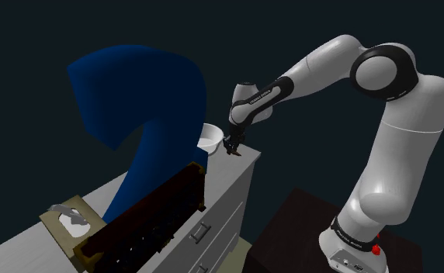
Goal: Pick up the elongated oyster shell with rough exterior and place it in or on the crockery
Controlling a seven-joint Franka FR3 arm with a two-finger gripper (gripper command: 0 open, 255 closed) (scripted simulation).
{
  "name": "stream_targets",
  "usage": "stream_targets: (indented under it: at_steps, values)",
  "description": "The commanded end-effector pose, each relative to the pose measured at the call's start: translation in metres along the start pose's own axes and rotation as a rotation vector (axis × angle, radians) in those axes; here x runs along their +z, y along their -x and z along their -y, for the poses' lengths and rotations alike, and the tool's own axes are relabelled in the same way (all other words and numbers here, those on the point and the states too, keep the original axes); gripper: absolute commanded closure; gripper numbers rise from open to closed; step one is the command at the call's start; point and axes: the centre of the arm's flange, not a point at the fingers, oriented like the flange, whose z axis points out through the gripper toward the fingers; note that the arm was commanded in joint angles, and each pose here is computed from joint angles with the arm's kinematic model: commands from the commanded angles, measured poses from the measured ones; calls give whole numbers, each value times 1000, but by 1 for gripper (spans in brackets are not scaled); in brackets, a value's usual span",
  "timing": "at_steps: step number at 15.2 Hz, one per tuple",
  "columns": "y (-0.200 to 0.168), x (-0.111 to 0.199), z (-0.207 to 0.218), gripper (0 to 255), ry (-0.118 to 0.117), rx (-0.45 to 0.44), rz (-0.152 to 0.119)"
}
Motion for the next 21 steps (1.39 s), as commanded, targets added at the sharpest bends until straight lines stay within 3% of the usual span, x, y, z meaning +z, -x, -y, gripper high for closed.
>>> stream_targets:
  at_steps: [1, 3, 21]
  values:
    - [1, 5, 8, 255, -3, -11, 10]
    - [5, 6, 6, 255, -3, -11, 10]
    - [0, -89, 10, 255, -3, -11, 10]
